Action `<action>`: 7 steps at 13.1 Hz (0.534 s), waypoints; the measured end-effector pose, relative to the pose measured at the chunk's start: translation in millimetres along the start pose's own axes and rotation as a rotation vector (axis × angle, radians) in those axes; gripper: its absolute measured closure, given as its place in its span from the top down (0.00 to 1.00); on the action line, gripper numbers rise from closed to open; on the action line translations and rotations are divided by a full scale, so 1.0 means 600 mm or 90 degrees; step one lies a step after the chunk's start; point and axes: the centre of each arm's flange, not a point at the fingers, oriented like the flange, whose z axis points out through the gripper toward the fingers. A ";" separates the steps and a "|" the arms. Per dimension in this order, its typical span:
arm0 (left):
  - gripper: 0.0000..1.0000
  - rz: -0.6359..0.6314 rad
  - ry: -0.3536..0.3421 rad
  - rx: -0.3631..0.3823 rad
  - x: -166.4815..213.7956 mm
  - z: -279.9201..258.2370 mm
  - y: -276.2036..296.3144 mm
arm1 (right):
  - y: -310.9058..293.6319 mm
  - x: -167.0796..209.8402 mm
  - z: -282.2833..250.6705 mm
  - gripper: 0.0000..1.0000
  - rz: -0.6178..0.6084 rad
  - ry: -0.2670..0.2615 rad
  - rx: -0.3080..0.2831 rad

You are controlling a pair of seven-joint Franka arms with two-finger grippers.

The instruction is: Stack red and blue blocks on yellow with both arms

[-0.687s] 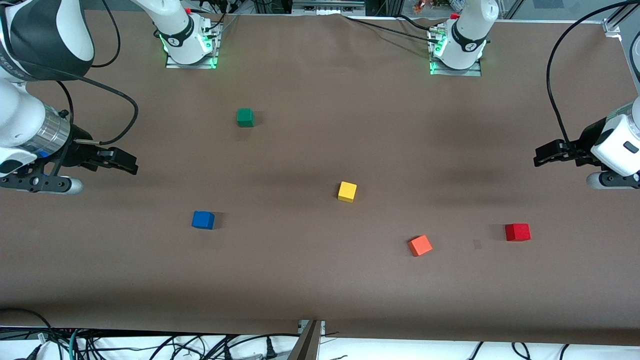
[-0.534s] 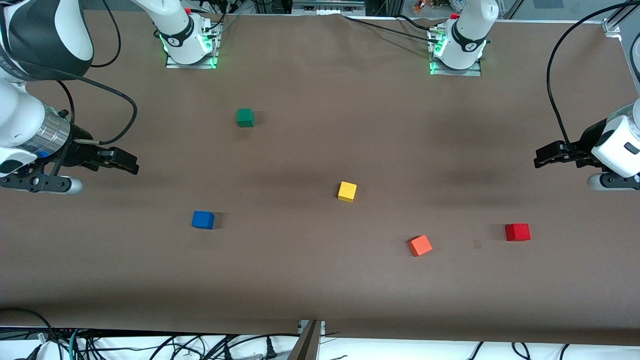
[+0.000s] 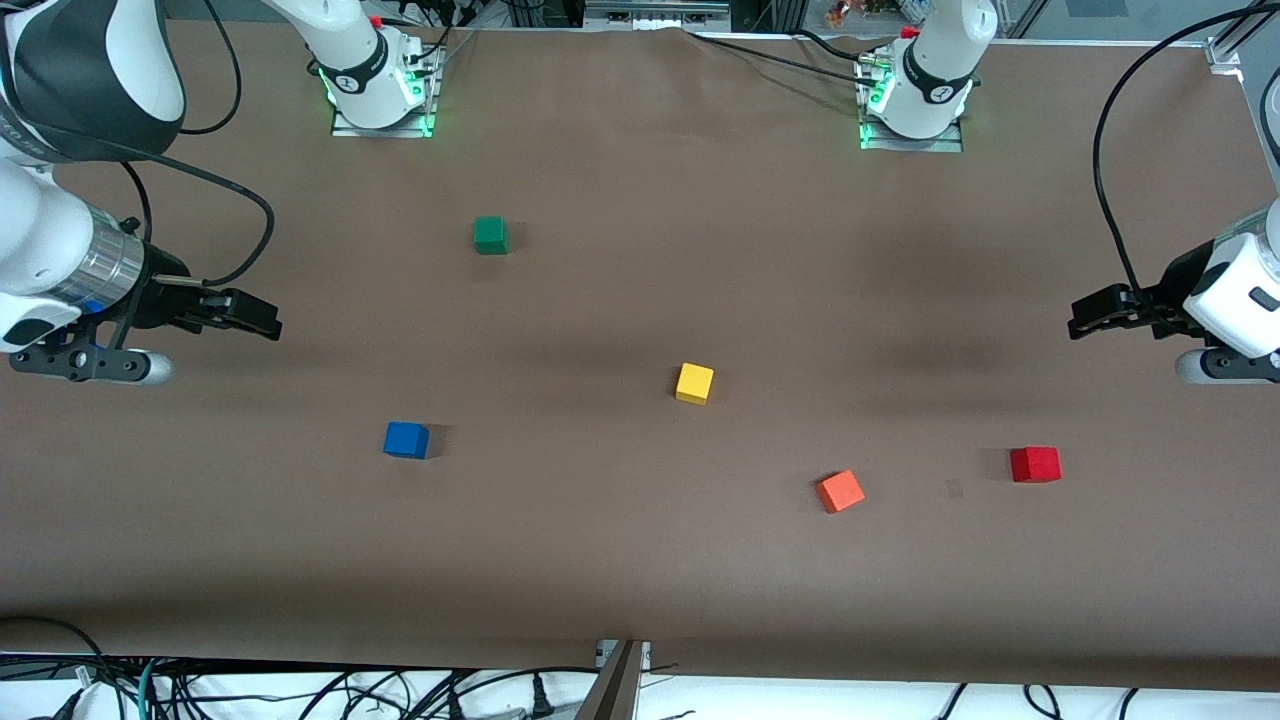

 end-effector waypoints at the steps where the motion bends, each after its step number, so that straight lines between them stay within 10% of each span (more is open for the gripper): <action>1: 1.00 -0.001 -0.002 0.000 0.002 0.003 -0.003 | 0.000 0.000 0.000 1.00 0.000 0.000 0.000; 7: 1.00 0.031 -0.004 -0.003 0.044 0.075 -0.109 | -0.005 0.004 -0.004 1.00 -0.048 0.019 0.004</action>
